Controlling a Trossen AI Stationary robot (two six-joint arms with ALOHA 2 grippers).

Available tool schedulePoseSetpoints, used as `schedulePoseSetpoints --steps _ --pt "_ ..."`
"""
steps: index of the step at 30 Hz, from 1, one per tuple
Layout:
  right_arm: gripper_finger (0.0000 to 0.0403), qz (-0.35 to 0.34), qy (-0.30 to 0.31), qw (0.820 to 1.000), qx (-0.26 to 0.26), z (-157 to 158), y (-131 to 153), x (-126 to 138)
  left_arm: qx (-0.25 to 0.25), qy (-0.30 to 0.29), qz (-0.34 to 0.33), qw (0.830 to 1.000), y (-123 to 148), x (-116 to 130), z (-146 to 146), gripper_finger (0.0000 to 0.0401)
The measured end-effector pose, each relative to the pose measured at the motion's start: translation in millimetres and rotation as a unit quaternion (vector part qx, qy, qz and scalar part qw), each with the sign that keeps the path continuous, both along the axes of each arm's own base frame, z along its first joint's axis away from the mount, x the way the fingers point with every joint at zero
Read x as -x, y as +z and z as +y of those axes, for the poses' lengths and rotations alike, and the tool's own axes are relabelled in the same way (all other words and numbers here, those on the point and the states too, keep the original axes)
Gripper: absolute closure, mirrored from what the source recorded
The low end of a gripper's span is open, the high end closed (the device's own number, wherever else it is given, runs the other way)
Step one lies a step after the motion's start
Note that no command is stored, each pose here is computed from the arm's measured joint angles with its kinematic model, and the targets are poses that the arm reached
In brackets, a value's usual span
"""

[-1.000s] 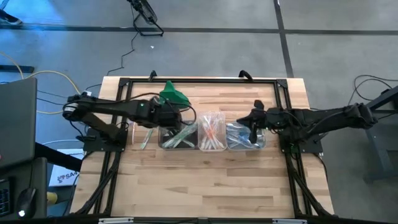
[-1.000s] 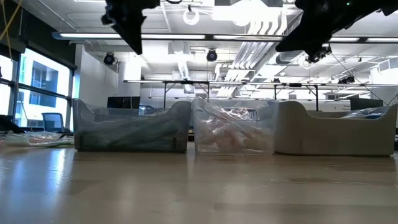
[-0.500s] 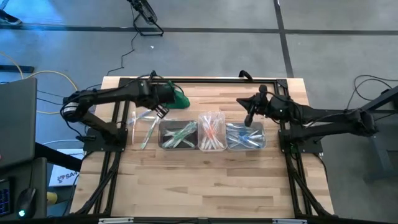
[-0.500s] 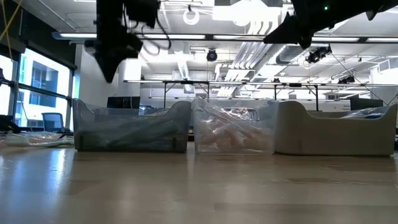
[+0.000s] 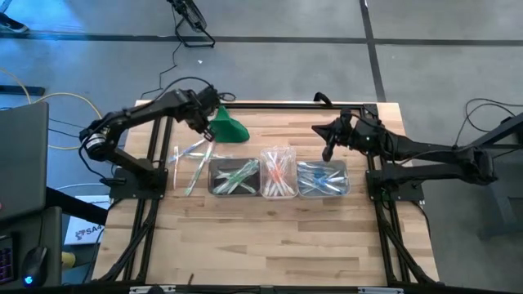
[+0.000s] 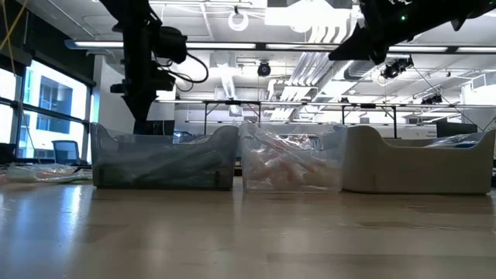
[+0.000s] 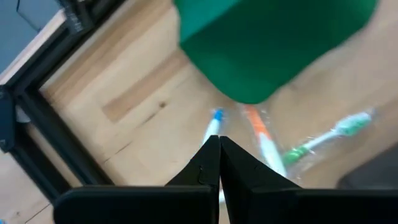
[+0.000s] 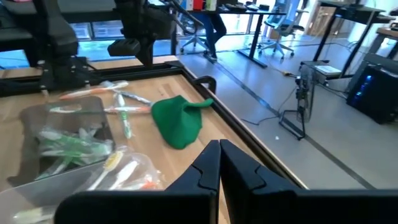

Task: Pick & Place Toothbrushes
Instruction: Put the blue toothbrush into the gray bin

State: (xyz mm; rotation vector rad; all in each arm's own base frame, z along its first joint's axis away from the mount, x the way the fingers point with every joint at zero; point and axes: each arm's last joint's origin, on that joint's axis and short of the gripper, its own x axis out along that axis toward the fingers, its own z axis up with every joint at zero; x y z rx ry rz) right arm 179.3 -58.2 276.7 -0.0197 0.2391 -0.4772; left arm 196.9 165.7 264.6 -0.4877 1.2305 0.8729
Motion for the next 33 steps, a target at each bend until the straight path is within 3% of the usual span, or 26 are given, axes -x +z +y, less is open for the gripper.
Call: schedulePoseSetpoints --steps 8,16,22,26,33 --pt "0.0401 0.006 -0.027 1.0 0.01 -10 0 4 0.01 0.029 0.003 1.0 -1 21 21 0.0401" --pt "0.0401 0.006 -0.053 0.999 0.01 -20 0 8 0.008 -0.003 0.019 1.0 -1 26 25 0.0395" --pt "0.0401 0.006 -0.056 0.998 0.009 -21 0 8 0.014 -0.007 0.025 1.0 -4 24 26 0.032" --pt "0.0401 0.01 -0.056 0.998 0.008 -21 -1 8 0.024 -0.059 0.052 0.997 -11 21 29 0.0268" --pt "0.04 0.032 -0.055 0.998 0.002 -20 -5 9 0.099 -0.086 0.08 0.988 -29 19 29 0.0262"
